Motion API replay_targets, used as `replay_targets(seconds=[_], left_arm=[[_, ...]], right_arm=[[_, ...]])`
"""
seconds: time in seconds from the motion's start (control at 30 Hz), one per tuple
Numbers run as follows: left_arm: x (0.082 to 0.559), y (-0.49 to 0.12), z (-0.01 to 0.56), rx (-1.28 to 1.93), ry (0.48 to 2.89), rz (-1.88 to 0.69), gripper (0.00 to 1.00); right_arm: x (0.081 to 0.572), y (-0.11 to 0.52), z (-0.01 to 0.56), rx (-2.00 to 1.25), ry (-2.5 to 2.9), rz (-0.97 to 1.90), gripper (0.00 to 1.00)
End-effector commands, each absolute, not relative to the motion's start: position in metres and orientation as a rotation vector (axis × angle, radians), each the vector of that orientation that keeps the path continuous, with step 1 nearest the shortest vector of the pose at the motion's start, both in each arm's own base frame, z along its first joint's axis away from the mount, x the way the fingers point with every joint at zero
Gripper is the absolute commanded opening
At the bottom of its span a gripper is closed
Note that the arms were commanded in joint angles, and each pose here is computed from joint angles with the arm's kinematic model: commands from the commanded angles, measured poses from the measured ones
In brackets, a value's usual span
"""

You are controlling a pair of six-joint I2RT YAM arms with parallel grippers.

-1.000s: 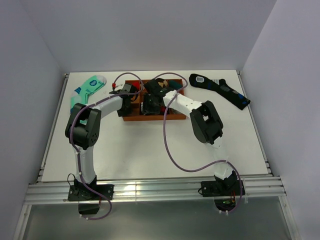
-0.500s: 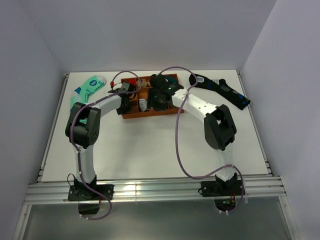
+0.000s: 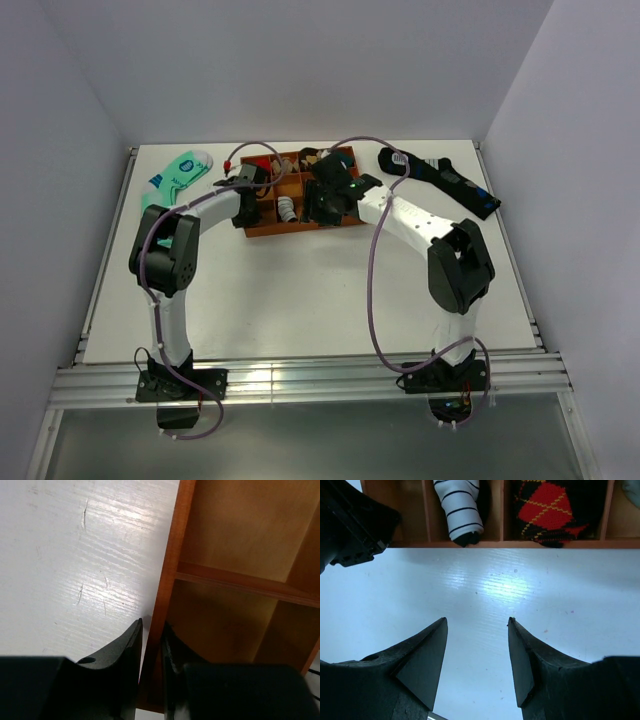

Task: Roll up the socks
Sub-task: Adjust the storage box at the center of the board.

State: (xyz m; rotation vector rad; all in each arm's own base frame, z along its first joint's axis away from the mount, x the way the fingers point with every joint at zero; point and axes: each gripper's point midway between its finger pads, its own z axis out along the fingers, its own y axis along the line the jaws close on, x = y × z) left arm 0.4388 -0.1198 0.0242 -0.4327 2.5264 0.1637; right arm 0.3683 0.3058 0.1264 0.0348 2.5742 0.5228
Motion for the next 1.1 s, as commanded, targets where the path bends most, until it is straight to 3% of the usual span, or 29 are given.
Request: replay_targets(seconds=[0.0,0.7,1.07], left_arm=[[0.441,-0.112,0.028,-0.350,2.507,0.171,0.00],[0.439,-0.132,0.054,0.076,2.408,0.137,0.00],[0.449,-0.141,0.068,0.071,2.362,0.160,0.00]], right_arm=[[0.373,0.302,0.157,0.033,2.468,0.564,0.59],[0.349,0.277,0.172,0.013,2.392,0.567,0.59],[0.343,0.270,0.171,0.000,2.389,0.550,0.59]])
